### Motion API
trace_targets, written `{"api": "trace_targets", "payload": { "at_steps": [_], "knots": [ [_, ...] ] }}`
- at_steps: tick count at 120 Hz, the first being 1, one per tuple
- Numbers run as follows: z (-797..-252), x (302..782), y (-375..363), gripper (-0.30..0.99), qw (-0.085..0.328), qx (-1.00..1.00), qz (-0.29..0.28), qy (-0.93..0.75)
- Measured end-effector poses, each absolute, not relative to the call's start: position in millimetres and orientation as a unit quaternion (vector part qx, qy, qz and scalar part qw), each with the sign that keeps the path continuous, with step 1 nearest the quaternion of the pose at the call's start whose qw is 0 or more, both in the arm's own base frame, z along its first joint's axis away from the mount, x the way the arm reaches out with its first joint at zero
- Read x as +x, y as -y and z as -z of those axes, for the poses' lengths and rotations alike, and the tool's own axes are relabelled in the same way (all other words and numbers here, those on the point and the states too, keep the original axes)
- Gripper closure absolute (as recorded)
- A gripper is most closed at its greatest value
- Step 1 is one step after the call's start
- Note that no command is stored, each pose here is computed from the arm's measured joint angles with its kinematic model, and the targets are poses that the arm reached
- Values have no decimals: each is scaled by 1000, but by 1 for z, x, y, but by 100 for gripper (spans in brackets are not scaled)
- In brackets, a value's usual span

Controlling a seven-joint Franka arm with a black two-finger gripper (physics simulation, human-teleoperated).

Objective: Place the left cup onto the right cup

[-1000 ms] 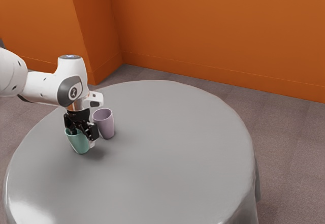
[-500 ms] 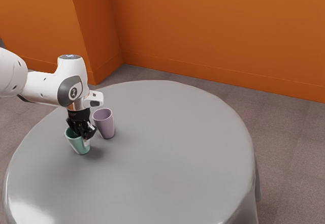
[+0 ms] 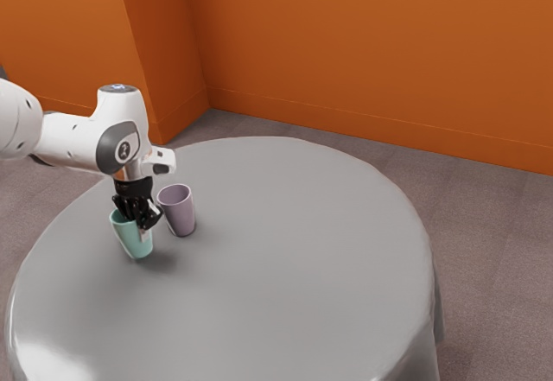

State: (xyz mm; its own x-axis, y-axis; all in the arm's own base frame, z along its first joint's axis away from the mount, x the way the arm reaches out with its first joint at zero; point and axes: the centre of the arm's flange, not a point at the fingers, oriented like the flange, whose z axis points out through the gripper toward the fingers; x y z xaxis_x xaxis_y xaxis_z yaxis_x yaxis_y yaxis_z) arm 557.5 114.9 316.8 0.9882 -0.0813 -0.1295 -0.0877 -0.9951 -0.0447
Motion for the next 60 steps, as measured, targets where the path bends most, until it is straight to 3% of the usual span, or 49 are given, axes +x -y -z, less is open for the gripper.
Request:
{"api": "trace_targets", "payload": {
  "at_steps": [60],
  "knots": [
    [-388,586,-113,78,35,-997,-50,-48]
  ]
}}
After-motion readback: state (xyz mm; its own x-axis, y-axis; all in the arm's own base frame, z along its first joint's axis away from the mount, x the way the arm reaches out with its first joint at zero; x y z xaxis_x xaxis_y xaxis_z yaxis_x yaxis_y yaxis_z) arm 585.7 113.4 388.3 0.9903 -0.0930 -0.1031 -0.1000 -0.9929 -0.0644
